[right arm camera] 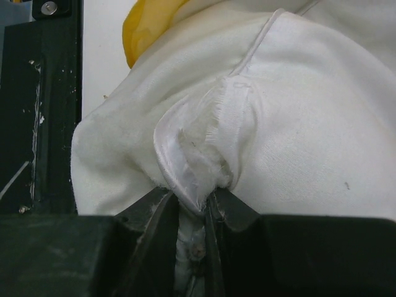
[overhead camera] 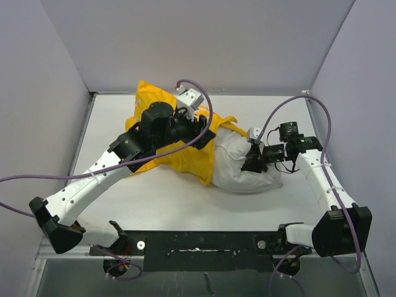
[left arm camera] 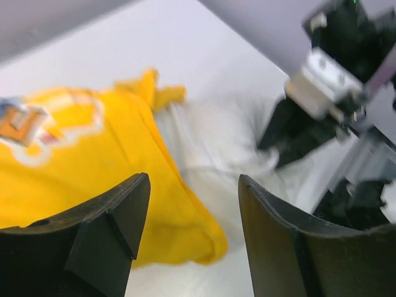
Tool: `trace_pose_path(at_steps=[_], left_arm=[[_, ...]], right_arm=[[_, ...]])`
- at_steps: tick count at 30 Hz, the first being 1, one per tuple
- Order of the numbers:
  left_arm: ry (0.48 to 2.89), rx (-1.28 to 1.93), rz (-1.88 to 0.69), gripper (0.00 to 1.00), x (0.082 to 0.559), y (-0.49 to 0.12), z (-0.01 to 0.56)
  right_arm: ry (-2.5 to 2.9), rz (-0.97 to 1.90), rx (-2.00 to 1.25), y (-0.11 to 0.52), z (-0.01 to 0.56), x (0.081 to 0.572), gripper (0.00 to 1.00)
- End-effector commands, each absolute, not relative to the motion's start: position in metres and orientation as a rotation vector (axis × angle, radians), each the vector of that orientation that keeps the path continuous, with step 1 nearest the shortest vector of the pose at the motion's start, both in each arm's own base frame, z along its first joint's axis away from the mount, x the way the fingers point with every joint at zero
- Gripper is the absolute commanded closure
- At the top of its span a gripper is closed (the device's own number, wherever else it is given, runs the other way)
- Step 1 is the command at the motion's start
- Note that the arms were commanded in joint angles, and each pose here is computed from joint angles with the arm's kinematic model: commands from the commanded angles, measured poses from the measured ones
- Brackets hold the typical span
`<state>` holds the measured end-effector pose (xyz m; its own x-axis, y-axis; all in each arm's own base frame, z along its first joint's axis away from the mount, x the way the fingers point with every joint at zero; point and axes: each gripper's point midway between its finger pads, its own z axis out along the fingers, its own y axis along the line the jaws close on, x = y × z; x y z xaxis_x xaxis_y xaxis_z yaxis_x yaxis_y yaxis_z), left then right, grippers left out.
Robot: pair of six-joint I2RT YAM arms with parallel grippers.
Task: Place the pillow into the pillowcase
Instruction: Stuff the pillow into the pillowcase.
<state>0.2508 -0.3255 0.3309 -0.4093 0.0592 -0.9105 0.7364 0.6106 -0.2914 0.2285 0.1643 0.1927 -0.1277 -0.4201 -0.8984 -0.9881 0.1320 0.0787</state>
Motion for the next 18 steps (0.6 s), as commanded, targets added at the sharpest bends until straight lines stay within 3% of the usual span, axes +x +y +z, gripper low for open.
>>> trace_pose_path(at_steps=[1,10,18], left_arm=[[1.9,0.663,-0.521,0.44,0.292,-0.319,0.341],[1.983,0.782,-0.171,0.46,0.327,-0.347,0.317],[2.005,0.805,-0.043,0.63,0.348,-0.349,0.294]], right_arm=[[1.668,0.945,-1.387,0.163,0.184,0.231,0.94],[1.69,0.952,-1.372,0.161,0.18,0.233,0.94],[1.684,0.953,-1.369,0.161,0.181,0.231,0.93]])
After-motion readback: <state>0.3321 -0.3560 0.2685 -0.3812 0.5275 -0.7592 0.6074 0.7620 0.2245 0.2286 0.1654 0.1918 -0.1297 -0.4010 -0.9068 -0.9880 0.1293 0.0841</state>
